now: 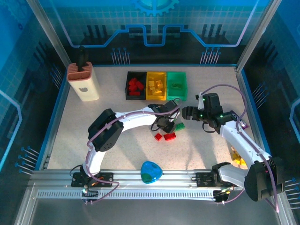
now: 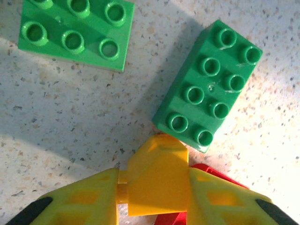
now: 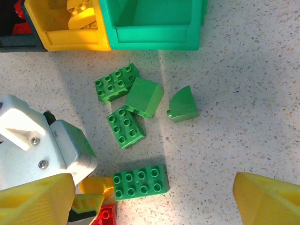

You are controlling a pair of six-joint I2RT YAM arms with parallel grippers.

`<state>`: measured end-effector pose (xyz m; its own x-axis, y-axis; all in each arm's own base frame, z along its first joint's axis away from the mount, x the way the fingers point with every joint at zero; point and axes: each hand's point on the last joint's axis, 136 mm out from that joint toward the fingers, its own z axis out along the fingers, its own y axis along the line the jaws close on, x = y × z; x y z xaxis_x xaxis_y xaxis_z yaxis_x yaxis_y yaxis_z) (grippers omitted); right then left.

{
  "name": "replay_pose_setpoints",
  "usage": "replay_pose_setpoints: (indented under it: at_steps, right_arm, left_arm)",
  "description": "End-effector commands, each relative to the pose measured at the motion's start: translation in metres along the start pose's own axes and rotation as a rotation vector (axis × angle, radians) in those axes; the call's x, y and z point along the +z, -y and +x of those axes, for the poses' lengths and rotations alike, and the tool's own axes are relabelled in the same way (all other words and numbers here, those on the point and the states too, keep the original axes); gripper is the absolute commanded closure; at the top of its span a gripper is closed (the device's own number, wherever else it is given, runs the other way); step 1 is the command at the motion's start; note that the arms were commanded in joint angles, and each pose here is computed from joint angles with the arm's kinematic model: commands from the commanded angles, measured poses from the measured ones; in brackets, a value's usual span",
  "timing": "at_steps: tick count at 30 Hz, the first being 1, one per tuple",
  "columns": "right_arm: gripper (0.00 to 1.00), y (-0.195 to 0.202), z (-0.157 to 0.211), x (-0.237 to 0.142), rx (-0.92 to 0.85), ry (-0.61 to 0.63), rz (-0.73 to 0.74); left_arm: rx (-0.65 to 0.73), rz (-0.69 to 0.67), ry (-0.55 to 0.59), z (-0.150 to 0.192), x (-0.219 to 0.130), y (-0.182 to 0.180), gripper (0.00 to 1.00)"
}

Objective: Sort the legos into containers by color
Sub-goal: Pick up the lego from the center of the table, then place the lego in the container.

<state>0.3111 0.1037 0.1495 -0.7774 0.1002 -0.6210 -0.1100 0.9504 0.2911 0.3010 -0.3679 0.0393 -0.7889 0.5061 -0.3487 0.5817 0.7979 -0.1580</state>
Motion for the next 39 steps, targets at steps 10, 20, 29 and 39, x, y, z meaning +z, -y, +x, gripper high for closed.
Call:
replay_pose_setpoints:
  at_steps: [10,20,29,39]
  right_arm:
    - [0.12,0.005,0.004,0.0,0.028,0.01,-0.006]
    - [0.14,0.004,0.012,0.003,0.044,-0.004,-0.021]
    - [0.15,0.0,0.019,0.008,0.052,-0.012,-0.043]
    - [0.15,-0.002,0.025,0.012,0.05,-0.019,-0.054]
  left_arm:
    - [-0.045,0.02,0.009,0.0,-0.013,-0.012,0.75]
    - [-0.264,0.029,0.216,-0.058,-0.071,-0.086,0.75]
    - [-0.38,-0.027,0.339,-0.117,-0.1,-0.146,0.74]
    - [-0.429,-0.091,0.381,-0.171,-0.104,-0.19,0.74]
